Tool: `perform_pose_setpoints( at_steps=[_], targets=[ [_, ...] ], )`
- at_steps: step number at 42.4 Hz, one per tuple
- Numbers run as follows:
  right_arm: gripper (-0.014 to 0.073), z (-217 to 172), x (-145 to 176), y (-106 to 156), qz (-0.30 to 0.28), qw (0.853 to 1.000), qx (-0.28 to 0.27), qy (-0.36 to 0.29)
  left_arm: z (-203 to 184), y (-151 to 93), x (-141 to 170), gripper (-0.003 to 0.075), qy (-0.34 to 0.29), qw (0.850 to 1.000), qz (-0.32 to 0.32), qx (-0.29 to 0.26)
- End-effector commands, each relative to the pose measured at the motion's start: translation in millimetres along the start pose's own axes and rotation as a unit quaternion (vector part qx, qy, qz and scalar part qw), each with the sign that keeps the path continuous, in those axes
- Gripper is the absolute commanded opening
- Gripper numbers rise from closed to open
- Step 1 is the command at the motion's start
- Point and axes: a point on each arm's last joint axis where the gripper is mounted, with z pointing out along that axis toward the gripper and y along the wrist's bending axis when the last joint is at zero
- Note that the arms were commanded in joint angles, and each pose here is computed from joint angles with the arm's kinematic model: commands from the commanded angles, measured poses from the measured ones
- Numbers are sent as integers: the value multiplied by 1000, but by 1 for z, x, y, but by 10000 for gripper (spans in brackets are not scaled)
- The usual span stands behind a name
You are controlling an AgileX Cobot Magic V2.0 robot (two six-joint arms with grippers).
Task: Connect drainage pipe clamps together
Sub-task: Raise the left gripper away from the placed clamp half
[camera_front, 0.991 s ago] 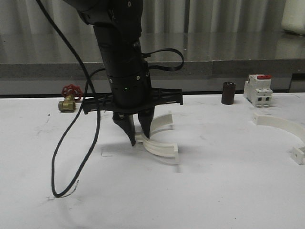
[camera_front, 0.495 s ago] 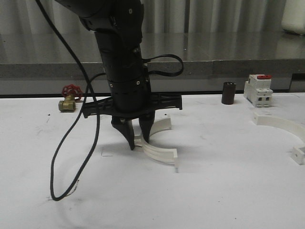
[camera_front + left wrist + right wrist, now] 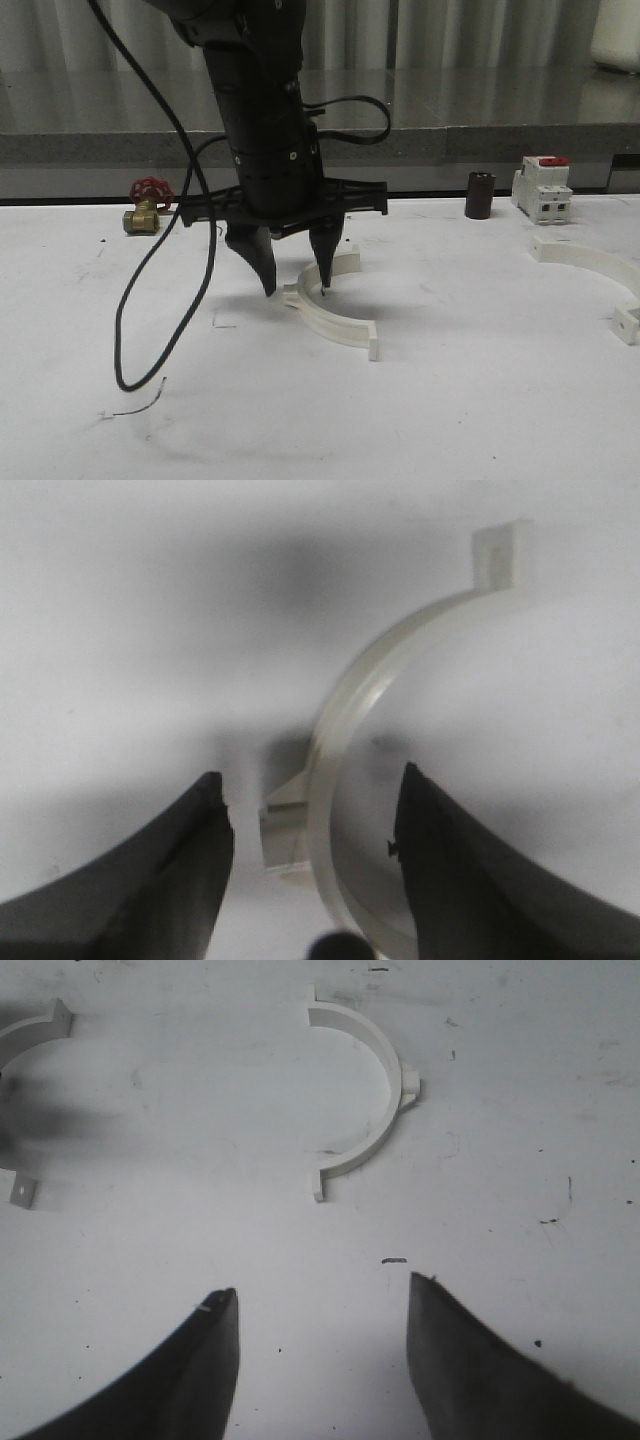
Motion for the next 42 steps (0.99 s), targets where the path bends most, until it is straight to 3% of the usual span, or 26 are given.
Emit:
perform_pose_setpoints(
  at_steps=[1, 10, 21, 26, 34, 42],
  targets=[
    [417, -7, -12, 0, 0, 999, 0, -40, -68, -8, -12, 368, -57, 996, 58, 33],
    [417, -7, -12, 0, 0, 999, 0, -40, -154, -2, -1, 368, -115, 972, 197, 55],
    [417, -7, -12, 0, 0, 999, 0, -40, -229, 25, 43, 367, -200, 922, 317, 99],
    [417, -7, -12, 0, 0, 999, 0, -40, -242, 45, 67, 367, -228, 910, 323, 127],
    [417, -7, -12, 0, 0, 999, 0, -40, -259, 79, 108, 367, -310, 894, 304, 111],
    [417, -7, -12, 0, 0, 999, 0, -40, -261, 104, 159, 367, -340, 885, 299, 110]
  ],
)
